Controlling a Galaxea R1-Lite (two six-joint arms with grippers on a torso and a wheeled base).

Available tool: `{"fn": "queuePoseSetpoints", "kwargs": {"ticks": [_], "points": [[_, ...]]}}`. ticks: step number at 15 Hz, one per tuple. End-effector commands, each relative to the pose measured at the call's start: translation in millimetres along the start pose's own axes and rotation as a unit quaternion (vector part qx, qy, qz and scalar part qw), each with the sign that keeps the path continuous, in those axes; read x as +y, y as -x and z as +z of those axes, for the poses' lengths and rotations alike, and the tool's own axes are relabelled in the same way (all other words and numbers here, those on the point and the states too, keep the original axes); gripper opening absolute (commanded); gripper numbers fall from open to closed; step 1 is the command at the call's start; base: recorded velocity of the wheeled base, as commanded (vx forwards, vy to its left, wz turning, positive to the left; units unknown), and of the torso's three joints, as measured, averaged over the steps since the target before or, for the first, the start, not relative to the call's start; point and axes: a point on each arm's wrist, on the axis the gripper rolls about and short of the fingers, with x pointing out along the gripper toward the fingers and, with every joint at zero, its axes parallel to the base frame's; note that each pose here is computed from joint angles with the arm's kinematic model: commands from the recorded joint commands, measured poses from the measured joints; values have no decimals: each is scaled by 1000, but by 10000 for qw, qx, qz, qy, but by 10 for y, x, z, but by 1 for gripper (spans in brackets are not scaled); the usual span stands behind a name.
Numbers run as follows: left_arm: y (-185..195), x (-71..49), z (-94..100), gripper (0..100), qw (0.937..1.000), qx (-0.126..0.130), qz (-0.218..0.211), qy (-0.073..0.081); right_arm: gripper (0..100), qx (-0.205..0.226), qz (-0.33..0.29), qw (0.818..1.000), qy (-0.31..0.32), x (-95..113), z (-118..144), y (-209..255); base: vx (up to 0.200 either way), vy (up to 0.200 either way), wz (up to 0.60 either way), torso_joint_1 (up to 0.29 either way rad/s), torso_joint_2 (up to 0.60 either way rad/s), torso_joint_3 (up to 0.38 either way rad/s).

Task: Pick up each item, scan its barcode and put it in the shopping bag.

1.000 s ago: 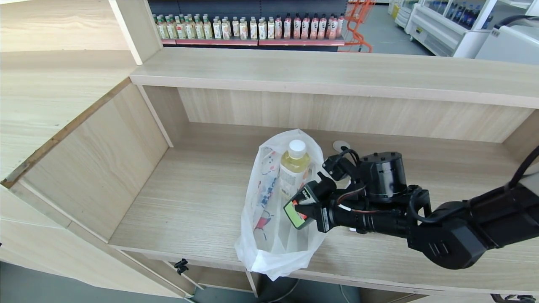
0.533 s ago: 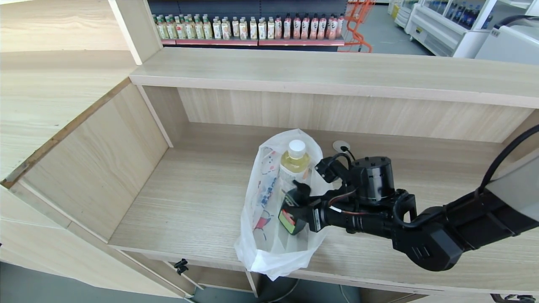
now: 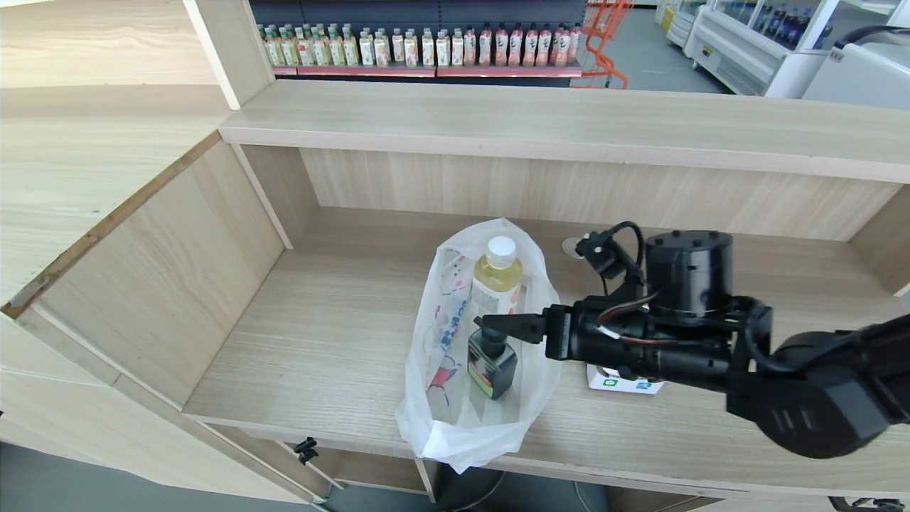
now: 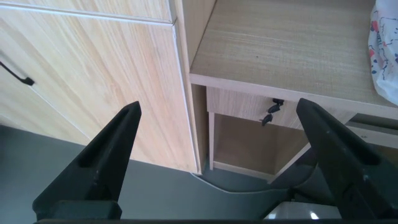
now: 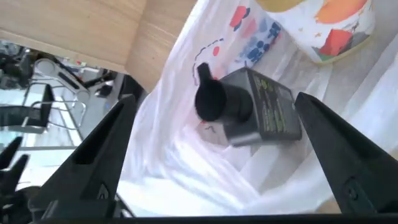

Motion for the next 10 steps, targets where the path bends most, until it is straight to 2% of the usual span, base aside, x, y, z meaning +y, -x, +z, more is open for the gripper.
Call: {"fn": "queuePoseSetpoints", "kwargs": {"ticks": [1, 3, 4, 5, 6, 8, 10], "points": [[0, 0, 0, 100, 10000, -1, 6, 1, 100, -218, 414, 9984, -320, 308, 147, 1138, 0, 0, 0, 0, 0, 0], [0, 0, 0, 100, 10000, -1, -2, 1, 100, -630, -28, 9980, 22, 298, 50, 1660, 0, 0, 0, 0, 0, 0], [0, 0, 0, 100, 10000, -1, -2, 1, 100, -595, -645, 9950, 471, 164, -98, 1851, 0, 0, 0, 0, 0, 0], [0, 0, 0, 100, 10000, -1, 6, 1, 100, -571, -1660, 9793, 1011, 14, -301, 2062, 0, 0, 0, 0, 0, 0], [0, 0, 0, 100, 10000, -1, 6, 1, 100, -645, -2419, 9625, 1048, -33, -582, 2255, 0, 0, 0, 0, 0, 0], [0, 0, 0, 100, 10000, -1, -2, 1, 100, -1040, -3167, 9336, 1318, 16, -1131, 2573, 0, 0, 0, 0, 0, 0], [0, 0, 0, 100, 10000, -1, 6, 1, 100, -1433, -3607, 9047, 1756, 23, -1539, 2723, 0, 0, 0, 0, 0, 0]]}}
